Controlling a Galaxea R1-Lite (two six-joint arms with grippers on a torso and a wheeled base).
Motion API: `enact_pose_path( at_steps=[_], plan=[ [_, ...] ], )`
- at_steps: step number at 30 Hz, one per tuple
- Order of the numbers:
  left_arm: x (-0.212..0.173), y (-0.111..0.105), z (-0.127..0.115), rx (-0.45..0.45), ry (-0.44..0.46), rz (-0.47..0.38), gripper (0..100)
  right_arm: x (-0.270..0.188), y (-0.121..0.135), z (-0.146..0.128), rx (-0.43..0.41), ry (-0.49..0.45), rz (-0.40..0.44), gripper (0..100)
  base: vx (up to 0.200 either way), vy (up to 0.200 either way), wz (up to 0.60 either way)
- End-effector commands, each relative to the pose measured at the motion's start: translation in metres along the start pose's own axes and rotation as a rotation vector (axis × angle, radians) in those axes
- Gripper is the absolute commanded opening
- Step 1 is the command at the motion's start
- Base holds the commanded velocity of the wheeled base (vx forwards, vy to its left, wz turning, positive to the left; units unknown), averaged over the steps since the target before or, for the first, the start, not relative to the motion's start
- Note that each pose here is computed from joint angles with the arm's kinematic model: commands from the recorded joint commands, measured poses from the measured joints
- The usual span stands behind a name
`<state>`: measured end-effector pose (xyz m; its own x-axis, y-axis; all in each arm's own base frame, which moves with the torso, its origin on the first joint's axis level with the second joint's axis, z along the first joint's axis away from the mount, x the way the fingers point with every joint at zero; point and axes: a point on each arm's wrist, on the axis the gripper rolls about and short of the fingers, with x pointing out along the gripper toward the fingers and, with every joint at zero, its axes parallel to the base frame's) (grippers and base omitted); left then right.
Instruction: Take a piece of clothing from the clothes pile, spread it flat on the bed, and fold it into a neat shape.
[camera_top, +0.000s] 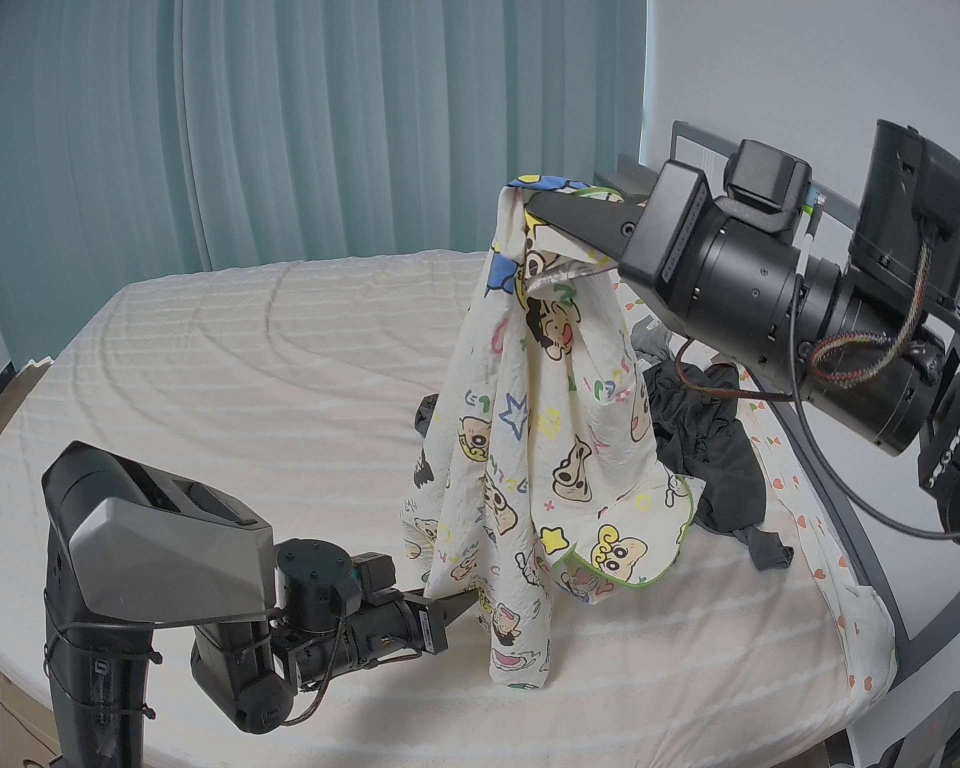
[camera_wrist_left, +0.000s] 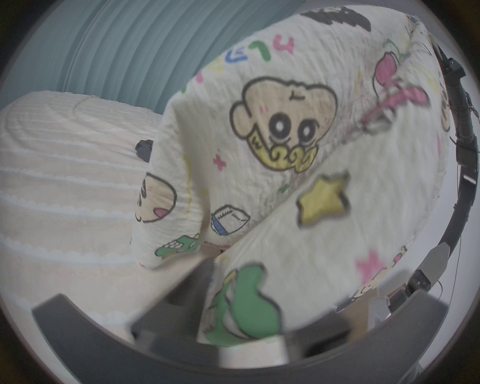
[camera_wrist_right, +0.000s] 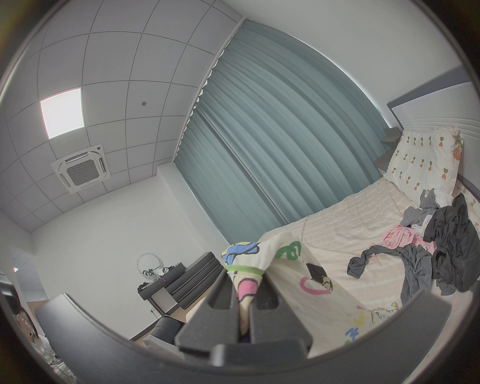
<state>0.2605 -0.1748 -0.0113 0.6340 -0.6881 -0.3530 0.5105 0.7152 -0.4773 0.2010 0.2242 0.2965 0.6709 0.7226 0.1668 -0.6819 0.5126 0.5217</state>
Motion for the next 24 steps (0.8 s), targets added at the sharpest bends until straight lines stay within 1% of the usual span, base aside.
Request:
enact_pose_path(
  at_steps=[1, 4, 6, 11, 13, 15, 19, 20, 21, 23, 24],
  plan=[
    [0.001, -0.002, -0.008, -0.003, 0.031, -0.028, 0, -0.002, 0.0, 0.002, 0.002, -0.008, 0.001, 0, 0.0, 0.0, 0.0],
    [0.0, -0.005, -0.008, -0.012, 0.031, -0.036, 0, -0.004, -0.003, 0.002, 0.001, -0.006, -0.011, 0, 0.0, 0.0, 0.0],
    [-0.007, -0.007, -0.005, -0.027, 0.03, -0.037, 0, -0.005, -0.007, 0.004, -0.002, -0.016, -0.03, 0, 0.0, 0.0, 0.0],
    [-0.037, -0.01, 0.002, -0.048, 0.036, -0.024, 0, -0.01, -0.024, 0.014, -0.013, -0.044, -0.082, 0, 0.0, 0.0, 0.0],
    [-0.055, -0.011, 0.009, -0.054, 0.021, -0.028, 0, -0.015, -0.033, 0.019, -0.019, -0.058, -0.116, 0, 0.0, 0.0, 0.0],
    [-0.068, -0.014, 0.016, -0.057, -0.008, -0.03, 0, -0.019, -0.04, 0.019, -0.022, -0.06, -0.14, 0, 0.0, 0.0, 0.0],
    [-0.088, -0.024, 0.036, -0.08, -0.104, -0.047, 0, -0.027, -0.051, 0.015, -0.023, -0.05, -0.182, 0, 0.0, 0.0, 0.0],
    [-0.096, -0.029, 0.042, -0.095, -0.141, -0.055, 0, -0.03, -0.056, 0.013, -0.018, -0.041, -0.201, 0, 0.0, 0.0, 0.0],
    [-0.098, -0.03, 0.043, -0.098, -0.149, -0.054, 0, -0.031, -0.057, 0.012, -0.017, -0.038, -0.205, 0, 0.0, 0.0, 0.0],
    [-0.113, -0.037, 0.05, -0.104, -0.217, -0.04, 0, -0.038, -0.063, 0.008, 0.031, -0.03, -0.229, 0, 0.0, 0.0, 0.0],
    [-0.113, -0.038, 0.051, -0.104, -0.221, -0.039, 0, -0.038, -0.064, 0.008, 0.034, -0.03, -0.231, 0, 0.0, 0.0, 0.0]
  ],
)
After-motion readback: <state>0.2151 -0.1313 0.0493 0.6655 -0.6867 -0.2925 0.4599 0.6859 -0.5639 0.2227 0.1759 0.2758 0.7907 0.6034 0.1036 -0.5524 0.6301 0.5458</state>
